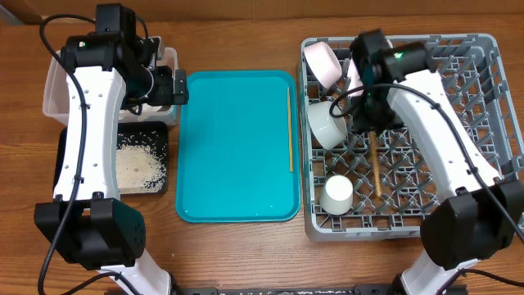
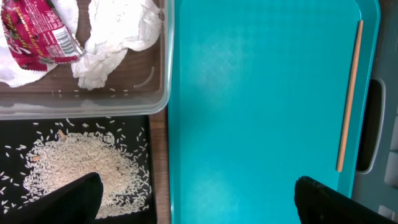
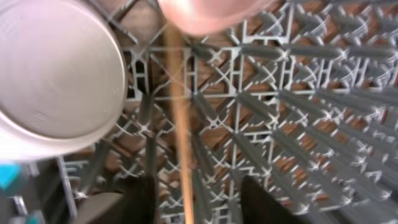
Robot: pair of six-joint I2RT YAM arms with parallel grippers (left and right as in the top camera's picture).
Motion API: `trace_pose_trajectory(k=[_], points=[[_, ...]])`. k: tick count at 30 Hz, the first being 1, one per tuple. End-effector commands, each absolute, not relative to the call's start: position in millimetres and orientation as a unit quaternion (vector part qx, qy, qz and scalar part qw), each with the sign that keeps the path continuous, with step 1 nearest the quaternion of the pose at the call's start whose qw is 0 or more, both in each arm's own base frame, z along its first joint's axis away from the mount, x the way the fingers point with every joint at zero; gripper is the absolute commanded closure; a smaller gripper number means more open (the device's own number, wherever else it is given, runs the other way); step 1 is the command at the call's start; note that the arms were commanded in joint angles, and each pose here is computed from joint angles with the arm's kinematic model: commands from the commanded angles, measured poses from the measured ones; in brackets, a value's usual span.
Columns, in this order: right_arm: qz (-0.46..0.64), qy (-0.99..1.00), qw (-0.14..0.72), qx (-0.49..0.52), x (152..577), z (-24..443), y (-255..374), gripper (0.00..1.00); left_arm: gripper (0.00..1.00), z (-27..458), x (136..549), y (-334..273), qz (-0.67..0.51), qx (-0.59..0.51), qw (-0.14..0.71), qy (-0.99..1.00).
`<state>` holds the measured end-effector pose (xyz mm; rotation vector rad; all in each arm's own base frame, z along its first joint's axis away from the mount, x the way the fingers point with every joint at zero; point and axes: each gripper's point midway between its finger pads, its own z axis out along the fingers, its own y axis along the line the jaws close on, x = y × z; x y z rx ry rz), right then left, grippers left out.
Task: Sort waste into correct bins and load items into the dishwasher
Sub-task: 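Carry the chopstick into the rack and release it between the tines, then return right gripper to the tray and grasp the remaining chopstick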
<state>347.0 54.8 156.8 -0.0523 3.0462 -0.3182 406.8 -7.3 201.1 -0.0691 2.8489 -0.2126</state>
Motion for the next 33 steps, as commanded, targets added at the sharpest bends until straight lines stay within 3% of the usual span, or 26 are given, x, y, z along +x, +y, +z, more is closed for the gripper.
trace_pose_trajectory(k=[1, 8, 13, 18, 33], points=[[-0.103, 0.993, 0.052, -0.027, 347.2, 161.5, 54.7, 0.5, 0.0, 204.8, 410.2, -6.9, -0.073, -0.028, 0.148, 0.986], [-0.08, 0.993, 0.085, -0.028, 359.0, 183.7, 65.6, 0.49, 0.0, 204.8, 410.2, -6.9, -0.073, -0.028, 0.148, 0.986], [0.034, 0.984, 0.163, -0.071, 377.8, 231.2, 133.2, 0.49, 0.0, 204.8, 410.2, -6.9, -0.073, -0.028, 0.148, 0.986], [0.089, 0.967, 0.212, -0.111, 384.0, 240.1, 205.0, 0.43, 0.0, 204.9, 410.3, -6.9, -0.073, -0.028, 0.148, 0.986], [0.005, 0.989, 0.13, -0.068, 398.8, 95.2, 262.7, 0.41, 0.0, 204.8, 410.2, -6.9, -0.073, -0.028, 0.148, 0.986]])
